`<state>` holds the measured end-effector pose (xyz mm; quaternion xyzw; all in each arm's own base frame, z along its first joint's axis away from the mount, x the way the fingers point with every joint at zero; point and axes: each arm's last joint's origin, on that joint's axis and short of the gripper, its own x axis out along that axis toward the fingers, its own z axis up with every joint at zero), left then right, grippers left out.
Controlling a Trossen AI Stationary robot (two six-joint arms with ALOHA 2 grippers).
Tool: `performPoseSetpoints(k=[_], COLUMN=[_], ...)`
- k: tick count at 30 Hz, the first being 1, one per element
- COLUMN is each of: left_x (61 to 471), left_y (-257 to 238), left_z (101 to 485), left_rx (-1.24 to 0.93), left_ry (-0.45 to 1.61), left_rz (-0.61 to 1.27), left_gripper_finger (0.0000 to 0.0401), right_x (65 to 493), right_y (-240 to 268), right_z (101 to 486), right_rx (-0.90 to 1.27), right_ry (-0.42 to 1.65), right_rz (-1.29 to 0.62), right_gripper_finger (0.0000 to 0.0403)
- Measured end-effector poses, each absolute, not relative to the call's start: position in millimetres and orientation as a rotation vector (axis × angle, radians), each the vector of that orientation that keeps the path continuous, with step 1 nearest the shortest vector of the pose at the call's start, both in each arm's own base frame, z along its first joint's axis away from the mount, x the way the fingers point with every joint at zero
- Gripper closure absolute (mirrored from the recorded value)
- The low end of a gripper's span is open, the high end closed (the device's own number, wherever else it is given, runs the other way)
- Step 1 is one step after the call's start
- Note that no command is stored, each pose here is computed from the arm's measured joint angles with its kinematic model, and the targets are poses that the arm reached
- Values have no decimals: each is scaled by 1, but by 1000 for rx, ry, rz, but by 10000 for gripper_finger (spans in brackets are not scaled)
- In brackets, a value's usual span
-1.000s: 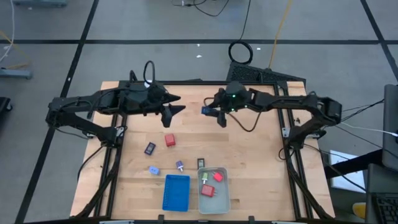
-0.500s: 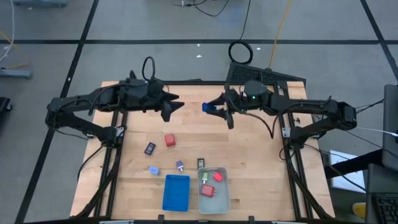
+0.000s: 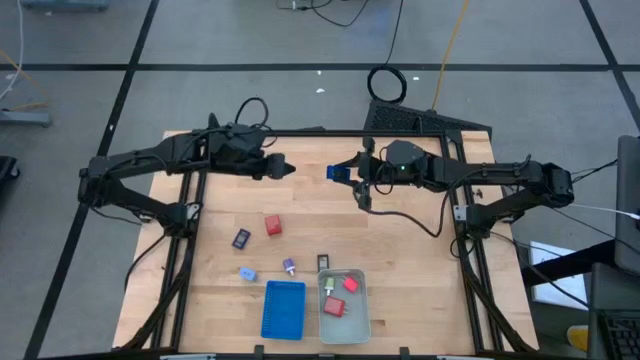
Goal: Pick & Place Office items
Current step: Put the blue digital clock into the blue bin
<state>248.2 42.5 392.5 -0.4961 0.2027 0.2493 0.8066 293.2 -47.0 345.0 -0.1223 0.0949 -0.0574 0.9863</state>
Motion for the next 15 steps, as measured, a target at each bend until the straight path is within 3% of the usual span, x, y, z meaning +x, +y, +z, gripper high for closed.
performPoseSetpoints(k=[9, 15], left_x=[277, 299], left_y=[51, 54], left_z=[382, 373], left_rx=[-1176, -1253], left_ry=[402, 407], left_rz=[498, 415], left_gripper_finger=[154, 107], right_x=[295, 295], right_y=[-47, -47], right_z=[340, 340], right_rx=[-311, -344], right_ry=[226, 227], right_rz=[-104, -100], right_gripper_finger=[259, 259])
